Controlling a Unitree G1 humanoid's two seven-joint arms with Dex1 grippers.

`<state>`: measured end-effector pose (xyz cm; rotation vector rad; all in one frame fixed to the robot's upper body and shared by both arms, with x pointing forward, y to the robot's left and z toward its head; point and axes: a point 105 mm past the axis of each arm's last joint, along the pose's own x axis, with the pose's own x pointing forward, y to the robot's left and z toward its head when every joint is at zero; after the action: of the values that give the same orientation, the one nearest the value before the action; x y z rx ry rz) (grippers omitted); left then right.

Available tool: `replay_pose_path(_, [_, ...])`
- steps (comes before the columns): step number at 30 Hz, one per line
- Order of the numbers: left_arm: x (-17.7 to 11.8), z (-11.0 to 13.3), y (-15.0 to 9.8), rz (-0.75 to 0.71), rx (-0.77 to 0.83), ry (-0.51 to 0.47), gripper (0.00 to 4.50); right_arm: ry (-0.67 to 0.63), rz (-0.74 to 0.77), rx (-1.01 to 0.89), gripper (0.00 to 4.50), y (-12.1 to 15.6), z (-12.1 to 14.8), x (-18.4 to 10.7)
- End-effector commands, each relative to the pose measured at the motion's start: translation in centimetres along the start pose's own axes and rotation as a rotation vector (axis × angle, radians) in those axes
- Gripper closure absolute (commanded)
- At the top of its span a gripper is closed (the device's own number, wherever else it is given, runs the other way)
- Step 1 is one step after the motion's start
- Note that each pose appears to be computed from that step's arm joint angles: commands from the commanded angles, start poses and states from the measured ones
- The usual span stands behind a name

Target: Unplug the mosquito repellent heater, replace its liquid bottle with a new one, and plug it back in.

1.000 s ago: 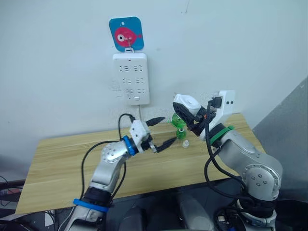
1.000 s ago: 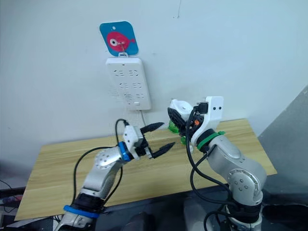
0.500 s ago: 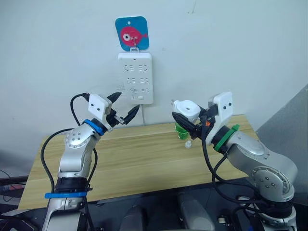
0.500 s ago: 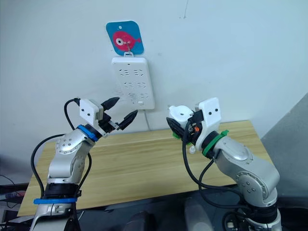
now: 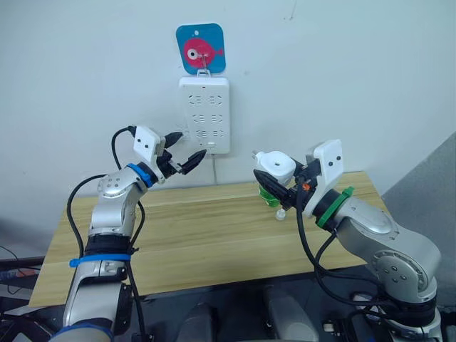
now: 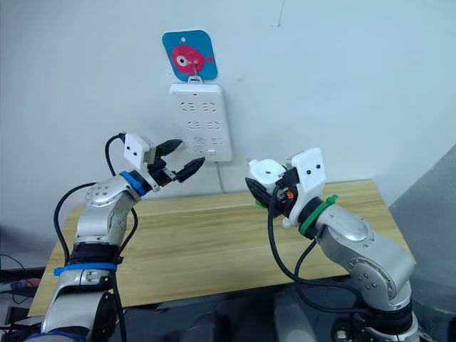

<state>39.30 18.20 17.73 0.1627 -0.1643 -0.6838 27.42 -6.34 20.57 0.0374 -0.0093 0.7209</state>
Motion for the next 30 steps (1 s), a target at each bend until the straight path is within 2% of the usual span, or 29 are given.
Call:
replay_pose_path(1, [1.0, 1.8, 0.3, -0.039, 0.022, -0.026, 0.00, -0.071, 0.033, -0.041, 1.46, 0.9, 1.6, -0.6])
replay_pose_path(11, [2.4, 3.0, -1.9, -0.260, -0.045, 0.021, 0.00, -0.061, 0.070, -0.056, 1.46, 1.5, 1.5, -0.9])
replay_pose_path(21, [3.0, 4.4, -2.4, -0.324, -0.050, 0.005, 0.00, -0.053, 0.112, -0.063, 1.46, 2.0, 1.6, -0.9])
replay_pose_path(30, [3.2, 3.9, -3.0, -0.333, -0.069, 0.017, 2.74, -0.055, 0.087, -0.064, 1.46, 1.8, 2.3, 0.4])
